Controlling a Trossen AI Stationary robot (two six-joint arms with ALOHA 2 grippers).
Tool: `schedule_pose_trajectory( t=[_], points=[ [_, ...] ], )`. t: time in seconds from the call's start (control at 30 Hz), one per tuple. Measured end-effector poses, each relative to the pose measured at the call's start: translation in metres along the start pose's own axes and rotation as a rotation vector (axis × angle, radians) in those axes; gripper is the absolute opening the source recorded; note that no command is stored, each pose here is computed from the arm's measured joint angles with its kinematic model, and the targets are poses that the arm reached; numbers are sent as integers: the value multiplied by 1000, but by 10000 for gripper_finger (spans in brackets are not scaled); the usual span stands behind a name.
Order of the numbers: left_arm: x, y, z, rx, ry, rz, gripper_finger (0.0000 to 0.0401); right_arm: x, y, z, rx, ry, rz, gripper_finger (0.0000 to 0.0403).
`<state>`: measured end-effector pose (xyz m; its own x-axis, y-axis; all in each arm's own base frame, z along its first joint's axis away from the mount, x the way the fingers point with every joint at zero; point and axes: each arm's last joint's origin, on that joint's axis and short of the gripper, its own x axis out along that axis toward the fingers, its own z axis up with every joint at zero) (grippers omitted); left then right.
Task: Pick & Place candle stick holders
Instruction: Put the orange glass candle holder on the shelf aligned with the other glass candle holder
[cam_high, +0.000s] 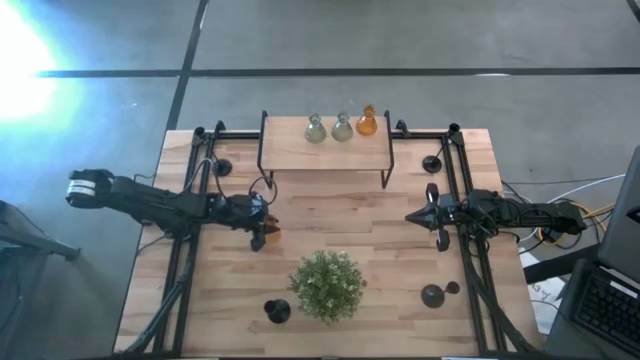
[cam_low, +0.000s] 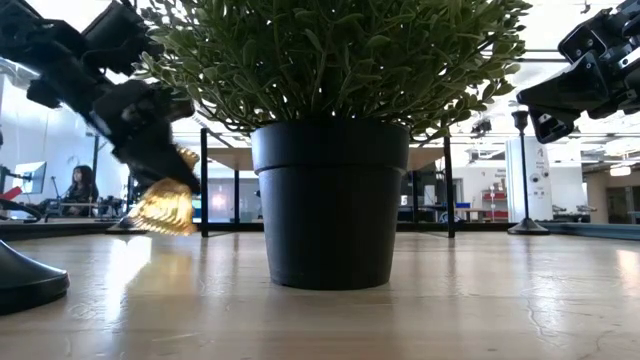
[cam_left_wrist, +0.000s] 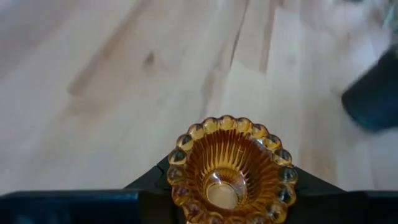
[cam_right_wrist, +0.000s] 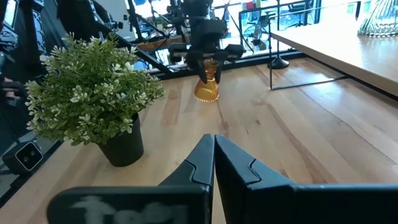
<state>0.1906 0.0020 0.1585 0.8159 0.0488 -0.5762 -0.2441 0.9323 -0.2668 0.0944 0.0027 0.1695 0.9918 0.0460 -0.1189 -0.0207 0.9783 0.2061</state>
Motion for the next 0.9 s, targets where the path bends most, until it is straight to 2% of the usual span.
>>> schedule_pose_trajectory(
  t=[0.2, 0.4, 0.53, 0.67, 0.9],
  points=[
    [-4, -8, 28, -11, -118, 53, 133, 0, 0, 0, 0, 0, 0, 8],
    [-16, -22, 73, -18, -255, 63, 133, 0, 0, 0, 0, 0, 0, 8],
    [-31, -26, 107, -18, -317, 177, 133, 0, 0, 0, 0, 0, 0, 8],
    [-41, -14, 135, -46, -325, 315, 134, 0, 0, 0, 0, 0, 0, 8],
    [-51, 28, 173, -136, -381, 489, 133, 0, 0, 0, 0, 0, 0, 8]
  ],
)
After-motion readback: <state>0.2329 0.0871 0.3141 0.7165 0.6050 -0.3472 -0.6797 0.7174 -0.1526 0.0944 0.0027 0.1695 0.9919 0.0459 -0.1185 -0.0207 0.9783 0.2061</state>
